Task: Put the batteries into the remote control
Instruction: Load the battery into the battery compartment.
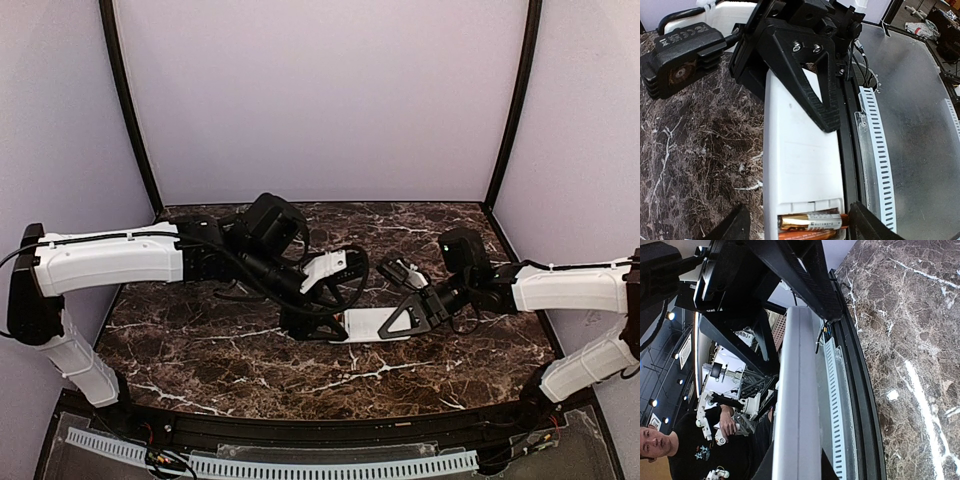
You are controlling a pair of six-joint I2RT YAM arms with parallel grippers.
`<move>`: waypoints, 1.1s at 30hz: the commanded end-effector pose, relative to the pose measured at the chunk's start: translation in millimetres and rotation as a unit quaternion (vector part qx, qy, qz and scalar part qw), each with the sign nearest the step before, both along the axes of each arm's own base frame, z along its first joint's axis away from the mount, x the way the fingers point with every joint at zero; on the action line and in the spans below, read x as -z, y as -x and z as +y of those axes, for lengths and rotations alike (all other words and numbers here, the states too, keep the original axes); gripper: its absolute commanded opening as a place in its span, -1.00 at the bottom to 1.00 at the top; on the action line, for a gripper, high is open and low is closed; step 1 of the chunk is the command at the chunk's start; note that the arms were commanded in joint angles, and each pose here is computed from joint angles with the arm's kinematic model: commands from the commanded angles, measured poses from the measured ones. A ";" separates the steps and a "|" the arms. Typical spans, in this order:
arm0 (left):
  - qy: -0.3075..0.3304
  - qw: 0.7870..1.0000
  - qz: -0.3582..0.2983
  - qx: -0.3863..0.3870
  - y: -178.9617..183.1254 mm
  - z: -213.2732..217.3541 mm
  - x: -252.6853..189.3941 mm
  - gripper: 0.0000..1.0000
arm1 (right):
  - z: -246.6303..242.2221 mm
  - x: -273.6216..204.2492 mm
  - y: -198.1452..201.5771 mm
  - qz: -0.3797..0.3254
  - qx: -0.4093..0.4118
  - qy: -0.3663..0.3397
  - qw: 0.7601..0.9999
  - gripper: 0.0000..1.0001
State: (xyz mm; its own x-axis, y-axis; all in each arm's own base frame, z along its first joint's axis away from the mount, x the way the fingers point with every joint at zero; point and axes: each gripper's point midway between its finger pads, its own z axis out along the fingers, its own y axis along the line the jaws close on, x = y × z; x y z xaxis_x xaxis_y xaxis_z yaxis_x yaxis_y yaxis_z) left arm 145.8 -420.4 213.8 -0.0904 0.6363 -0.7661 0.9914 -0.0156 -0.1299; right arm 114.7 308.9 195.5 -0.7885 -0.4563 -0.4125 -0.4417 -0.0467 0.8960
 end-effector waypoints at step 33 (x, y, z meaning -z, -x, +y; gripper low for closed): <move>-0.014 0.999 0.041 -0.006 -9.5 -1.1 12.9 -0.53 | 2.3 -22.7 11.6 -0.031 -0.032 -0.038 0.998 -1.00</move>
